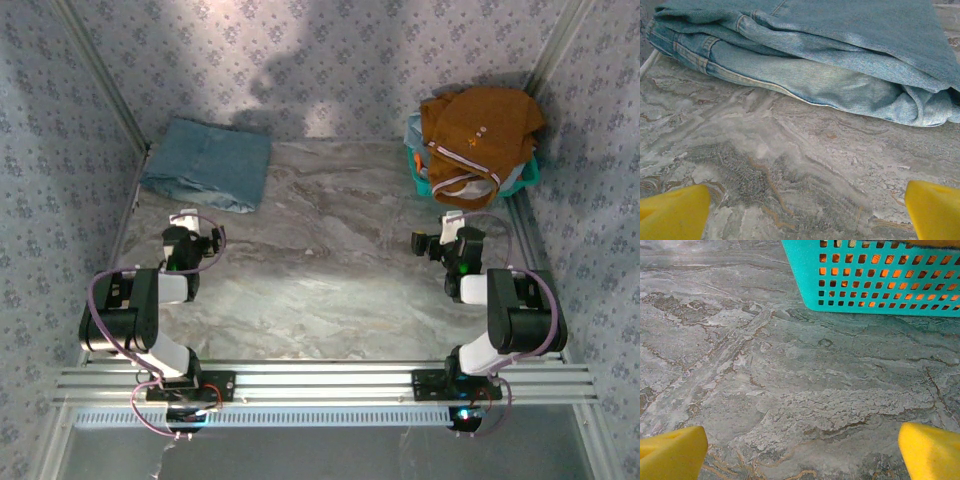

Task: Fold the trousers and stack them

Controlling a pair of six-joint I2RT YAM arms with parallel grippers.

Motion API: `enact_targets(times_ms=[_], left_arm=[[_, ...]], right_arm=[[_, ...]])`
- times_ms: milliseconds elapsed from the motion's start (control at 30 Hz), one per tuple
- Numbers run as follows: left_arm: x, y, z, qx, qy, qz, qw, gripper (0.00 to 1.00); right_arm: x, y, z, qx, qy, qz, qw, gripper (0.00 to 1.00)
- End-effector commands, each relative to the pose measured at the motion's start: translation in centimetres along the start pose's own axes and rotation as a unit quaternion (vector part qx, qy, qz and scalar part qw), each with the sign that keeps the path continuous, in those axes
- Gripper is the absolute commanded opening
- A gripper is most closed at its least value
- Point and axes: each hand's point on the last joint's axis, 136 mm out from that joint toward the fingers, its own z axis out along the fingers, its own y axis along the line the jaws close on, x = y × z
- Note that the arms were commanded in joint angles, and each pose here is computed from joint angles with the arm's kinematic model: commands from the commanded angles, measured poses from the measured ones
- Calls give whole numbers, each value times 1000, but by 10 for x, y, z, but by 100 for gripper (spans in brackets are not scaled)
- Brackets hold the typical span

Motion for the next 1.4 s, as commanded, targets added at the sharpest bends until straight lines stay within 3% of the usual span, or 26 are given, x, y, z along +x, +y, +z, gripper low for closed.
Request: enact_targets(times_ms=[0, 1167, 1367], left_arm=[[-8, -4, 3, 7, -10, 6, 1000, 100], [-8, -4, 3, 8, -9, 5, 1000, 100], [-8, -4, 3, 8, -10, 5, 1000, 100]], right_arm=[[-10, -1, 0, -1, -14, -9, 1000, 100], [-10, -2, 0, -2, -15, -5, 1000, 100], [-11, -14, 2, 34, -10, 6, 999, 100]])
